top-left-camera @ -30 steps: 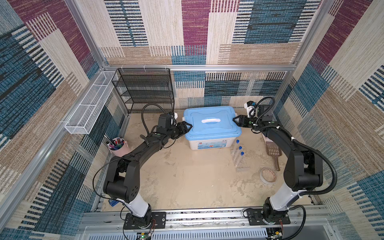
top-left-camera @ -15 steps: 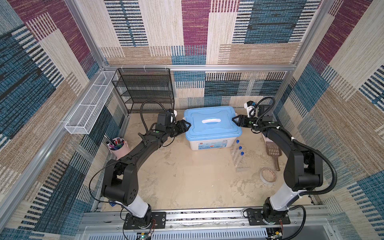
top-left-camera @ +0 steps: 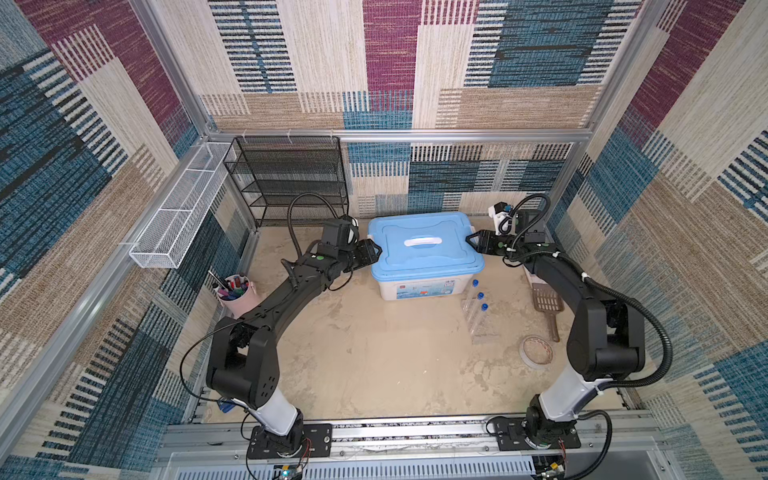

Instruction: Organize the chemistry lab equipment

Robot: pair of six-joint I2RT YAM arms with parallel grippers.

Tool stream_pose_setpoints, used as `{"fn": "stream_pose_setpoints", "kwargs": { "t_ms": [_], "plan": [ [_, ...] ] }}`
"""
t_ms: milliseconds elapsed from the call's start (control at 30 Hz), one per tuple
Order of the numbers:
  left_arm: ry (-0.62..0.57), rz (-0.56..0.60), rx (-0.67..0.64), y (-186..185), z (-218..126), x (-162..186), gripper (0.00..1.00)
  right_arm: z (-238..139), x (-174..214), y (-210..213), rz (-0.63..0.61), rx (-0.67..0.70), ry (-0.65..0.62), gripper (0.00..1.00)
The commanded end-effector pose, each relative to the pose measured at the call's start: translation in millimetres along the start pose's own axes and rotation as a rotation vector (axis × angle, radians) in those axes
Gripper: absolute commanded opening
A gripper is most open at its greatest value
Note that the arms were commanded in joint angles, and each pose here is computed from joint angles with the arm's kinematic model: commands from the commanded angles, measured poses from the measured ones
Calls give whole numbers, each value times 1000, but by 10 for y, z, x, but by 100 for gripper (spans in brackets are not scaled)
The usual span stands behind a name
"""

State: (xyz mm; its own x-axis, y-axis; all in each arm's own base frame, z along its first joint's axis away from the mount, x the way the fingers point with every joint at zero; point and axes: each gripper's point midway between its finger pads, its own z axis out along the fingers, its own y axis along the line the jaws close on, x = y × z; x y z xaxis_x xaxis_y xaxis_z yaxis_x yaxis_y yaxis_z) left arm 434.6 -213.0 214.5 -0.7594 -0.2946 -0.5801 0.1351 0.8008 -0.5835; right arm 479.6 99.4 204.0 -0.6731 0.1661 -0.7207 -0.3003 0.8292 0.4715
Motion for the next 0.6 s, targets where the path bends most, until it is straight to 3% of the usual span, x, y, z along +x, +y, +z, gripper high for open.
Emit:
{"fn": "stream_pose_setpoints", "kwargs": {
  "t_ms": [0,567],
  "plan": [
    [9,40,32,-100,20,0,55,-1,-23,195,-5,-88,4,53],
    [24,10,53,-135,138,38,56,-18,-83,310,-1,-130,-3,51]
  ]
}}
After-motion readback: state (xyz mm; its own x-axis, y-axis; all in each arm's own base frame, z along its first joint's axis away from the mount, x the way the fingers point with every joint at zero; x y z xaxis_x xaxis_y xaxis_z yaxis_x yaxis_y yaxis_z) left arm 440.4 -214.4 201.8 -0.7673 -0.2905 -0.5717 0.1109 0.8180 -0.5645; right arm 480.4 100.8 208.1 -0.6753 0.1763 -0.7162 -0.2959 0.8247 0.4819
